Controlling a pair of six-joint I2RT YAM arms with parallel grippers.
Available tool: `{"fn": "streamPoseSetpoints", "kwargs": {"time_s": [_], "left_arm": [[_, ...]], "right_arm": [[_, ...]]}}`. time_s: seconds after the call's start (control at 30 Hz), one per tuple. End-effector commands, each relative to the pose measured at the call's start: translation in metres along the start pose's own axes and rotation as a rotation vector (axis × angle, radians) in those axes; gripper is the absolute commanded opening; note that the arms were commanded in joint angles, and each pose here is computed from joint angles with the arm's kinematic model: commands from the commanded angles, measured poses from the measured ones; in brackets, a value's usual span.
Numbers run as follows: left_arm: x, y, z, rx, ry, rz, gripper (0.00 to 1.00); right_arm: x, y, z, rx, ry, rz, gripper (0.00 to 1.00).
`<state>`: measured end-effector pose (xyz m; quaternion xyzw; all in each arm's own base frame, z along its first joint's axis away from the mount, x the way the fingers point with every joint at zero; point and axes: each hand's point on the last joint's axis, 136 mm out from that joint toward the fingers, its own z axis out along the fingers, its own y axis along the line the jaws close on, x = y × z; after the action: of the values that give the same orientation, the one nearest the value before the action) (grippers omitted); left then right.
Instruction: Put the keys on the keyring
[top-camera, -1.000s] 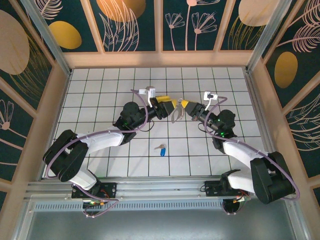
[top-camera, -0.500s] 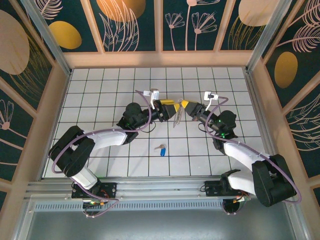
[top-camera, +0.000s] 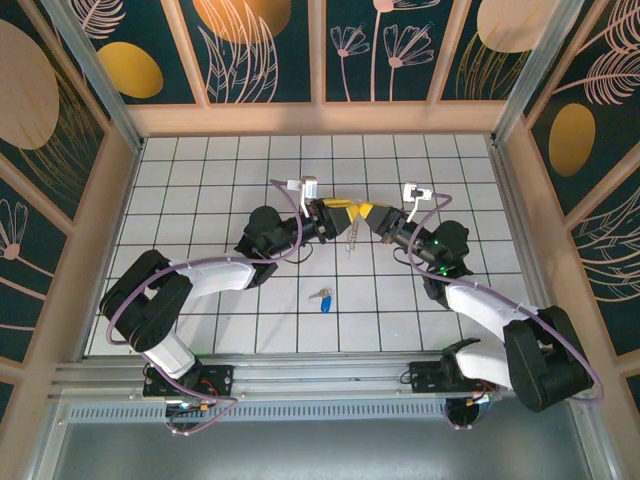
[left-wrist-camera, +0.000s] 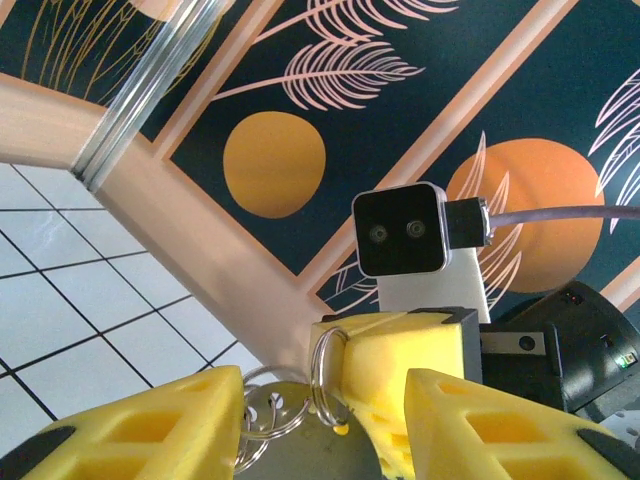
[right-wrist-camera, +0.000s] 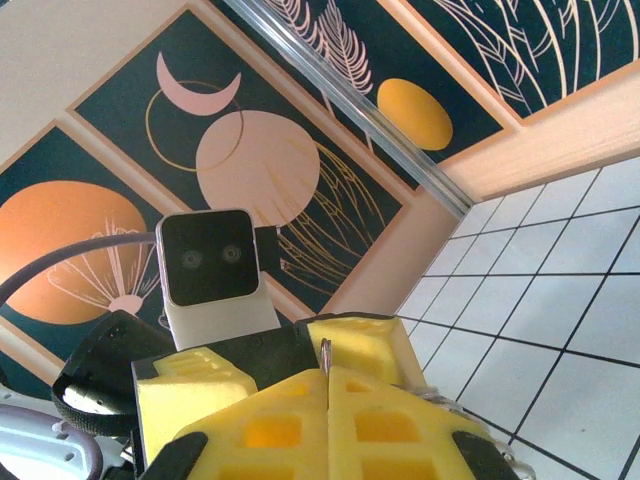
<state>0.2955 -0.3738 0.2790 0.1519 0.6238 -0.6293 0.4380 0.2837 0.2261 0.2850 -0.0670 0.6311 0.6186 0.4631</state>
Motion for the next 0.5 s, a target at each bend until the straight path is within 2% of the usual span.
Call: {"fn": "streamPoseSetpoints", "kwargs": {"time_s": [0.0,0.3,0.47], "left_arm": [[-0.0143,-0.0113,0.0027,0.050,-0.039,0.025,0.44],[-0.0151,-0.0116,0.0022,0.050,-0.044,0.028,0.28],[-0.0145,-0.0108,0.0023,0.049,-0.040,0.029,0.07]], "right_arm": [[-0.0078,0.0138,0.0048,-0.044,-0.011,-0.038,0.00],[-0.0051,0.0114,0.0057,-0.037,-0.005,-0.035,0.00],[-0.0054,0.0104,0.0059,-0.030,0.001,-0.042,0.00]]}}
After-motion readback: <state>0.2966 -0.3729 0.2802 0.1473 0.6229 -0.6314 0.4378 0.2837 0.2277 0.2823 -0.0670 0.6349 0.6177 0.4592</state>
